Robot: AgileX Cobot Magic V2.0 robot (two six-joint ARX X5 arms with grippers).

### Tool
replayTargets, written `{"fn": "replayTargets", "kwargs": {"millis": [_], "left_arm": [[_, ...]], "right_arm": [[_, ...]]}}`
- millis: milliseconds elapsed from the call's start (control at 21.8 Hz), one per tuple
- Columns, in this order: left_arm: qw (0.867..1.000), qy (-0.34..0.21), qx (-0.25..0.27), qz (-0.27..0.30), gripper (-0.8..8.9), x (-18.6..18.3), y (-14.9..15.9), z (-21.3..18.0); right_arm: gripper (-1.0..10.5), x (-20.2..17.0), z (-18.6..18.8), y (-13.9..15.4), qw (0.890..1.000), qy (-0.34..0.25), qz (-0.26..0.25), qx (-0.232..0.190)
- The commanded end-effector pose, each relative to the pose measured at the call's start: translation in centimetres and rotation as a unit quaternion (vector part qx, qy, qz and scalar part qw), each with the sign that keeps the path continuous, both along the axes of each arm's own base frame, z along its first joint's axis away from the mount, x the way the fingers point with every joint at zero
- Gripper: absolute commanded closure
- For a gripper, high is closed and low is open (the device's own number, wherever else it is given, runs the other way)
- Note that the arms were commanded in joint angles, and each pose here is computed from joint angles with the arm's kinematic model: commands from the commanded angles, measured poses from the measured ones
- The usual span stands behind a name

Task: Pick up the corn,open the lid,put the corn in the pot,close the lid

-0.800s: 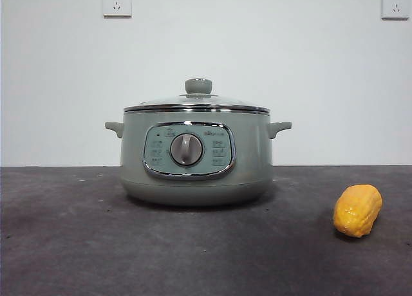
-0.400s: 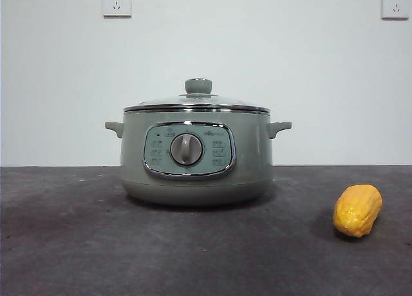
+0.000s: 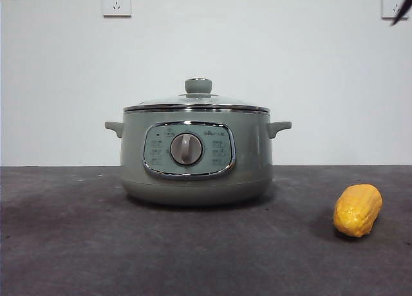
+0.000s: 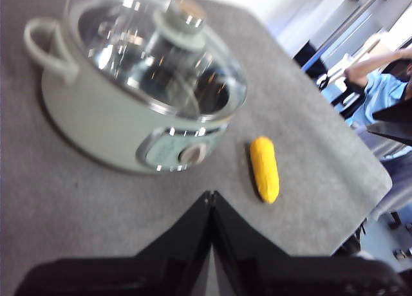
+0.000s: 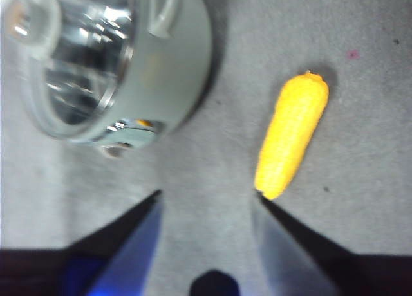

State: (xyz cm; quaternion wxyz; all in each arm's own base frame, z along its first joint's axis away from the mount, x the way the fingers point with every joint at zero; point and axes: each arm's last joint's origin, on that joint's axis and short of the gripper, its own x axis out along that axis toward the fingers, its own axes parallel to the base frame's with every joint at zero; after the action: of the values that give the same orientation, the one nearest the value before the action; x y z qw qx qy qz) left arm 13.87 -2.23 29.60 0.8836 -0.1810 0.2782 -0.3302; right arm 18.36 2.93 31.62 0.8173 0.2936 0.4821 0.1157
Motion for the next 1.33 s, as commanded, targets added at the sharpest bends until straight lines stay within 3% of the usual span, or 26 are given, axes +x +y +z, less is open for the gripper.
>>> {"fn": "replayTargets", "kwargs": {"millis": [46, 368, 782, 1333], "left_arm": [[1.0, -0.003, 0.016, -0.013, 8.17, 0.3, 0.0, -0.3], [0.999, 0.014, 0.032, -0.023, 8.17, 1.0, 0.0, -1.0], [0.998, 0.012, 0.056, -0.036, 8.17, 0.9, 0.0, -1.3], [0.997, 0.009, 0.062, -0.041, 8.17, 0.9, 0.0, -1.4]], "right_arm": [[4.6, 1.4, -0.8, 1.4, 0.999, 0.022, 0.02, -0.038], [4.6, 6.1, -5.1, 5.7, 0.982, 0.112, 0.035, -0.149], [4.7, 10.3, -12.2, 7.5, 0.956, 0.222, -0.001, -0.19], [4.9, 11.6, -14.9, 7.8, 0.951, 0.236, -0.013, -0.2]]}}
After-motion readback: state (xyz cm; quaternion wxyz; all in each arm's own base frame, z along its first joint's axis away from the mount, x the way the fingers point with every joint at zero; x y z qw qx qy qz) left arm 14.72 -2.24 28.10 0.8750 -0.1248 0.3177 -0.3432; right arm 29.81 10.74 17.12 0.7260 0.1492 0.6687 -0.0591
